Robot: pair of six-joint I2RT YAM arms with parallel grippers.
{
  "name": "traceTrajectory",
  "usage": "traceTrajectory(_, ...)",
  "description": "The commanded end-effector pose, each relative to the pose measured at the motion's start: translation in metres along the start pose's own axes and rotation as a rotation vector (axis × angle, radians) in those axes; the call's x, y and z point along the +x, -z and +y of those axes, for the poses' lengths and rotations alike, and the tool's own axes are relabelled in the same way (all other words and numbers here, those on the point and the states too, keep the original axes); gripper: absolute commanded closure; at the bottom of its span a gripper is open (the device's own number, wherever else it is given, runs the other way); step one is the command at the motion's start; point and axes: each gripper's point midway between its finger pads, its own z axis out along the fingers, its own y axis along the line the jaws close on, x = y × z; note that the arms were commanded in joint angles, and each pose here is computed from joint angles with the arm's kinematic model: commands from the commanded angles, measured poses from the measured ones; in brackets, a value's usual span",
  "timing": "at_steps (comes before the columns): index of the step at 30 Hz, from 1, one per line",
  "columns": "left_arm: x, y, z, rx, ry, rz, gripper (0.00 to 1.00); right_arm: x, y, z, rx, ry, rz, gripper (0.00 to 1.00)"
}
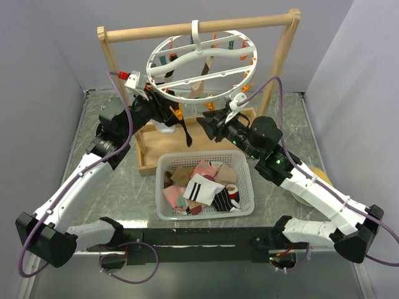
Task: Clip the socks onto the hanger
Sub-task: Rotate the hanger at the clothesline.
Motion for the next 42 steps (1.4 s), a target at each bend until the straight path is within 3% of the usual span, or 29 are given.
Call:
traceTrajectory(1,-0.041,0.004,0.020,-0.155,-0.062,-0.132,0.65,-0.017,0.020,0.010,-0.003,-0.012,-0.051,0.57)
traceTrajectory(10,-0.055,0.013,0.055,-0.324,-0.049,-0.188,0.65,-0.017,0.048,0.011,0.022,-0.021,-0.051,0.55)
traceTrajectory(19,-0.068,0.031,0.080,-0.434,-0.032,-0.203,0.68,-0.071,0.062,0.010,0.046,0.026,-0.144,0.53)
traceTrajectory(26,-0.034,0.075,0.078,-0.432,-0.008,-0.127,0.67,-0.105,0.055,-0.005,0.127,0.156,-0.197,0.50)
traceTrajectory(29,-0.022,0.094,0.075,-0.432,-0.002,-0.095,0.57,-0.100,0.044,-0.009,0.141,0.200,-0.181,0.46)
traceTrajectory(33,-0.024,0.105,0.050,-0.331,-0.037,-0.065,0.35,-0.088,0.034,-0.009,0.137,0.205,-0.151,0.45)
traceTrajectory(35,-0.028,0.105,0.019,-0.188,-0.052,-0.043,0.28,-0.080,0.033,-0.006,0.125,0.193,-0.143,0.45)
traceTrajectory(38,-0.029,0.103,-0.026,0.046,-0.052,0.001,0.09,-0.074,0.035,-0.005,0.118,0.171,-0.138,0.45)
traceTrajectory(42,-0.036,0.097,-0.064,0.250,0.022,0.023,0.04,-0.067,0.036,-0.002,0.105,0.152,-0.131,0.45)
